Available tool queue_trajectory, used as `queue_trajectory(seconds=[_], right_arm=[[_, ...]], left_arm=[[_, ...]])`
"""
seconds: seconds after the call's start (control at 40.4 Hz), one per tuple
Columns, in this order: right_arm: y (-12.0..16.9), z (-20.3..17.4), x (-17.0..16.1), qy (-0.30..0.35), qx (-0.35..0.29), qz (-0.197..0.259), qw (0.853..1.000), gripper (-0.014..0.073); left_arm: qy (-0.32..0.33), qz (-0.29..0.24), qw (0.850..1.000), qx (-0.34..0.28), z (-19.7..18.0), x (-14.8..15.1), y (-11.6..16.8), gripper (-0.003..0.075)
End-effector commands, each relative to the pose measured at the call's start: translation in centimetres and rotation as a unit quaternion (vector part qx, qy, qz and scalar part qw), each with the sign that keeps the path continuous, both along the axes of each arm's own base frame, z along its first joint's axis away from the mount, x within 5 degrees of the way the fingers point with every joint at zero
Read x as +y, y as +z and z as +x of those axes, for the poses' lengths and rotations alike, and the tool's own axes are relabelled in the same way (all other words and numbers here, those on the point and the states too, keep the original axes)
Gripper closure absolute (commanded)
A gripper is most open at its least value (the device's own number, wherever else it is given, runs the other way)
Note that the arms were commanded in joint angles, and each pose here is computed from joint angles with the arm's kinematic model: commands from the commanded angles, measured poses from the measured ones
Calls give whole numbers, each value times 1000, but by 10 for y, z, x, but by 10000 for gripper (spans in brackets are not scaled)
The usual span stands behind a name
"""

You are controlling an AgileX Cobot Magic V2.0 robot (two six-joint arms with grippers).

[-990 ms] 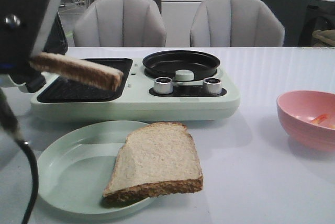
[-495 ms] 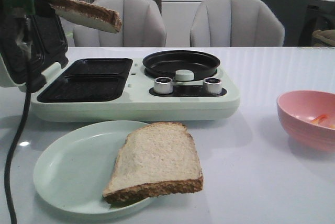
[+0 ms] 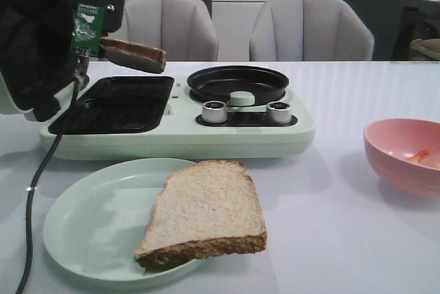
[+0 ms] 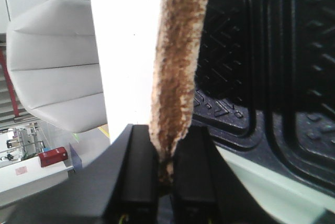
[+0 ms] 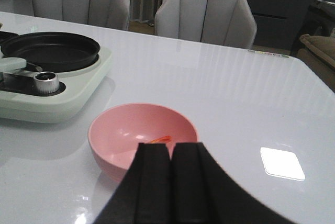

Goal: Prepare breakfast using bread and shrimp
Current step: 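Lift the bread with the left gripper and lay it in the sandwich plate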

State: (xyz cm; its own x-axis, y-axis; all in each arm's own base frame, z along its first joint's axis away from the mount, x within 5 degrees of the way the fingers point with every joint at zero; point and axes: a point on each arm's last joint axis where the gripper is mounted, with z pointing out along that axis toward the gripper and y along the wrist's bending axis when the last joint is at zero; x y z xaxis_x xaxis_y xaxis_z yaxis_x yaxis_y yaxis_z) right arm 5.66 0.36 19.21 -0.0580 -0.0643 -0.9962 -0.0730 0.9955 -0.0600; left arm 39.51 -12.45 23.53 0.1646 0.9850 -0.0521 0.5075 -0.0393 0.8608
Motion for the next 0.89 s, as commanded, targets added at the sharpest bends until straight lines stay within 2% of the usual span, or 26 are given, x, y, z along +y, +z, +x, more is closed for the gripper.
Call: queue_trajectory(seconds=[0.0, 0.248, 0.297, 0.421, 0.569, 0.644, 0.718, 0.866], right_arm=[[10, -2, 0, 3, -57, -1, 998, 626], [10, -2, 0, 3, -57, -1, 998, 626], [10, -2, 0, 3, -57, -1, 998, 626], [10, -2, 0, 3, -57, -1, 998, 626], [10, -2, 0, 3, -57, -1, 998, 626], [10, -2, 0, 3, -57, -1, 998, 626], [10, -2, 0, 3, -57, -1, 998, 626], [10, -2, 0, 3, -57, -1, 998, 626]], left_arm=[[5, -10, 999, -33, 13, 3, 20, 618], [16, -8, 1000, -13, 26, 4, 0, 611], [18, -13, 1000, -11, 27, 6, -1, 591], [16, -34, 999, -5, 26, 4, -2, 464], [25, -52, 998, 1, 26, 4, -3, 204], [31, -71, 997, 5, 23, 2, 0, 113], [35, -87, 996, 6, 18, 0, 5, 78], [42, -113, 993, 8, 4, -1, 14, 83]])
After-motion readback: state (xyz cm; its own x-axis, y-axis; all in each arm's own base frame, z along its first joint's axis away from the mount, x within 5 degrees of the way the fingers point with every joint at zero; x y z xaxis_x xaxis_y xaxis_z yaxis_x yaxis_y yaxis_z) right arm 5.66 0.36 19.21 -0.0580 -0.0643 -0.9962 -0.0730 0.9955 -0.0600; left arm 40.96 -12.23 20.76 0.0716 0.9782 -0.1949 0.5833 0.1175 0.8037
